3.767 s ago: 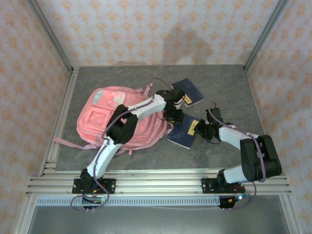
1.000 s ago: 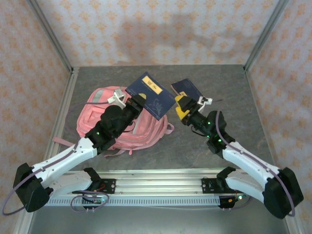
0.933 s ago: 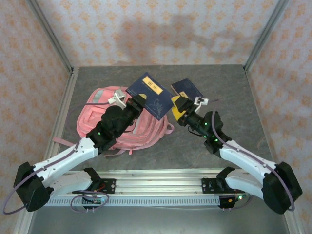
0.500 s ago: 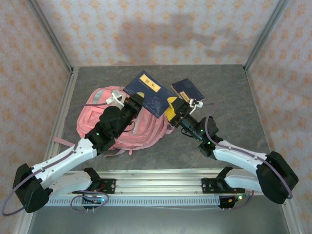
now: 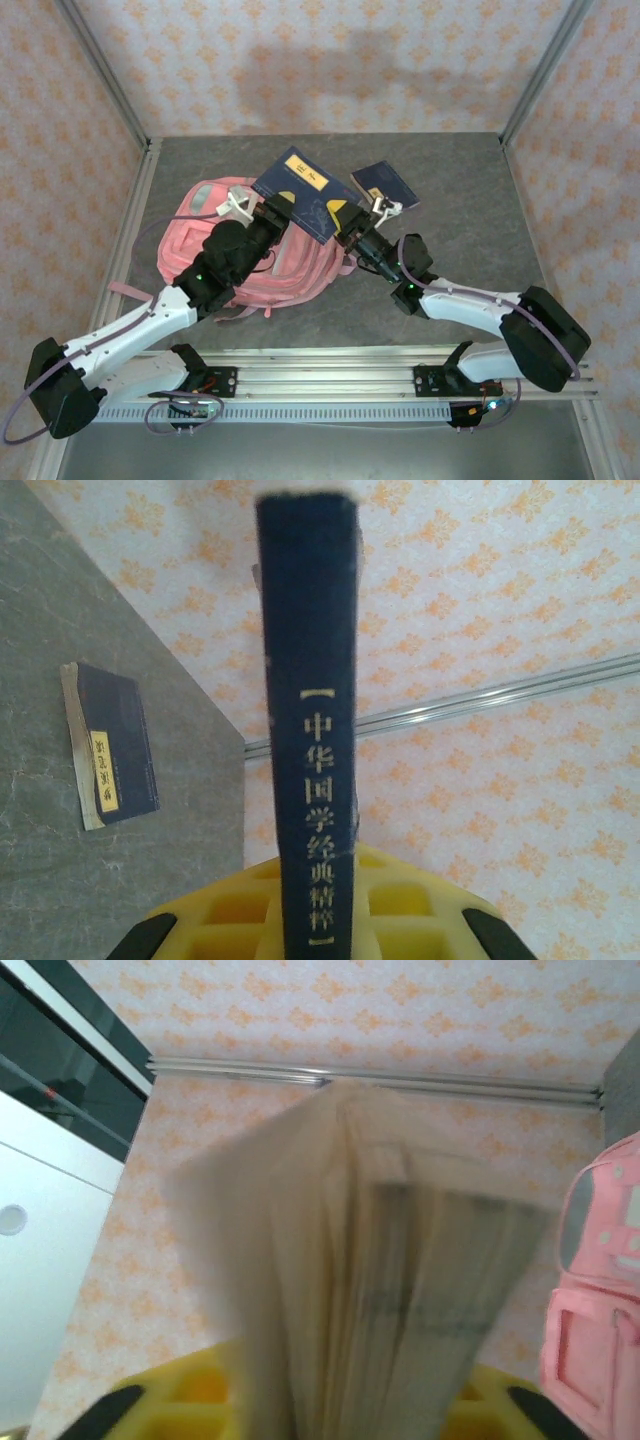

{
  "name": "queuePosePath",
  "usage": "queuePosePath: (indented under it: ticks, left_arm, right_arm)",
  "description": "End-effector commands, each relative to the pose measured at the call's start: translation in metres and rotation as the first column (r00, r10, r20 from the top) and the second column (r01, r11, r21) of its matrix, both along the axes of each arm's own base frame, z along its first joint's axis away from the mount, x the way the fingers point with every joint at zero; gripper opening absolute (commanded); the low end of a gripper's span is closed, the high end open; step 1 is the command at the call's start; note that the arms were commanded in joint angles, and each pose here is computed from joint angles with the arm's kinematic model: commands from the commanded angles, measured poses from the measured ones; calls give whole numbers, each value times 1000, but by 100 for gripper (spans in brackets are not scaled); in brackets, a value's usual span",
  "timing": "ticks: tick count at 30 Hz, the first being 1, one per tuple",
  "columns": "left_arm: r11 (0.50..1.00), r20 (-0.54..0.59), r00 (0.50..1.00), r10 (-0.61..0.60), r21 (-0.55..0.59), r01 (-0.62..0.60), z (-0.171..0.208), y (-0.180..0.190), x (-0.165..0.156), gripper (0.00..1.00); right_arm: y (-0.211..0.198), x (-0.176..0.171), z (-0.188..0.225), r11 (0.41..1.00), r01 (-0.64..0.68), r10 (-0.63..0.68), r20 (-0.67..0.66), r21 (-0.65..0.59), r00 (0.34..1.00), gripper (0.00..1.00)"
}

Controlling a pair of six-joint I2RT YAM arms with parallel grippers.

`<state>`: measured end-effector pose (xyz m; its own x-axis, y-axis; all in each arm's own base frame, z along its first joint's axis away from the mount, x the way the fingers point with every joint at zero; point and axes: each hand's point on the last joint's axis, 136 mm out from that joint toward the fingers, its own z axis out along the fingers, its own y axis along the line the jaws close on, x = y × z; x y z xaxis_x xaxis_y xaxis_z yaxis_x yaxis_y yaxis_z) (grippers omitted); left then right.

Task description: Pack books, pencil case, and school supplies into a backpack

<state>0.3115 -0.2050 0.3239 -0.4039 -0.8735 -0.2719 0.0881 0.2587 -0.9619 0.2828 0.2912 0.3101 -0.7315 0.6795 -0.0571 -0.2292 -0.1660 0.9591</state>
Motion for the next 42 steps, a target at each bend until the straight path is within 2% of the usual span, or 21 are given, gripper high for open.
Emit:
queuePosePath:
  ticks: [1, 2, 3, 7, 10, 13, 15, 19, 20, 24, 28, 29, 31, 34, 37, 42]
  left_arm:
    - [1000, 24, 1000, 20, 3, -21, 12, 7, -3, 0]
    - [999, 17, 1000, 19, 25, -20, 11, 8, -4, 0]
    - [998, 9, 1000, 15, 58, -16, 9, 8, -4, 6]
    - [988, 9, 997, -73, 136, 71, 10, 3, -5, 44]
    - [982, -5, 993, -121, 146, 121, 6, 4, -4, 62]
    - [978, -8, 987, -163, 134, 163, 2, 4, -1, 66]
    - [971, 6, 979, -205, 124, 202, 4, -3, -1, 65]
    - [943, 35, 947, -319, 111, 313, 13, -26, -2, 57]
    - [940, 43, 942, -332, 103, 326, 14, -29, -2, 52]
    - [940, 49, 942, -333, 102, 327, 13, -28, -4, 18]
    - [951, 49, 954, -295, 107, 289, 11, -18, -7, 1]
    - [954, 49, 957, -286, 107, 280, 11, -16, -7, 0]
    - [957, 48, 960, -277, 108, 271, 10, -14, -8, 0]
    - [955, 49, 958, -284, 106, 278, 11, -16, -7, 0]
    - [955, 41, 959, -281, 107, 275, 7, -15, -7, 0]
    - [956, 30, 960, -278, 103, 274, 3, -16, -5, 0]
  right_arm:
    - [-7, 1, 14, 998, 52, -51, 45, -19, 998, 1]
    - [-8, 0, 12, 997, 61, -59, 44, -44, 997, 0]
    - [-11, 0, 10, 995, 73, -69, 48, -74, 996, 0]
    - [-25, -7, 9, 985, 92, -81, 80, -144, 994, 0]
    - [-35, -12, 10, 986, 70, -55, 101, -151, 993, 0]
    - [-35, -21, 14, 988, -1, 20, 124, -153, 992, 0]
    - [-33, -26, 15, 987, -37, 58, 132, -156, 990, 0]
    - [-34, -33, 15, 983, -56, 81, 140, -173, 987, 0]
    - [-34, -33, 16, 982, -56, 82, 143, -178, 986, 0]
    - [-41, -32, 10, 978, -28, 56, 129, -207, 990, 0]
    - [-50, -32, 6, 972, 1, 28, 121, -235, 992, 0]
    - [-50, -32, 7, 972, -3, 33, 123, -235, 992, 4]
    - [-44, -37, 13, 974, -39, 73, 144, -225, 987, 26]
    - [-40, -47, 28, 978, -86, 125, 205, -189, 971, 43]
    - [-42, -52, 35, 983, -90, 126, 231, -159, 965, 46]
    - [-38, -49, 32, 984, -101, 132, 217, -148, 967, 43]
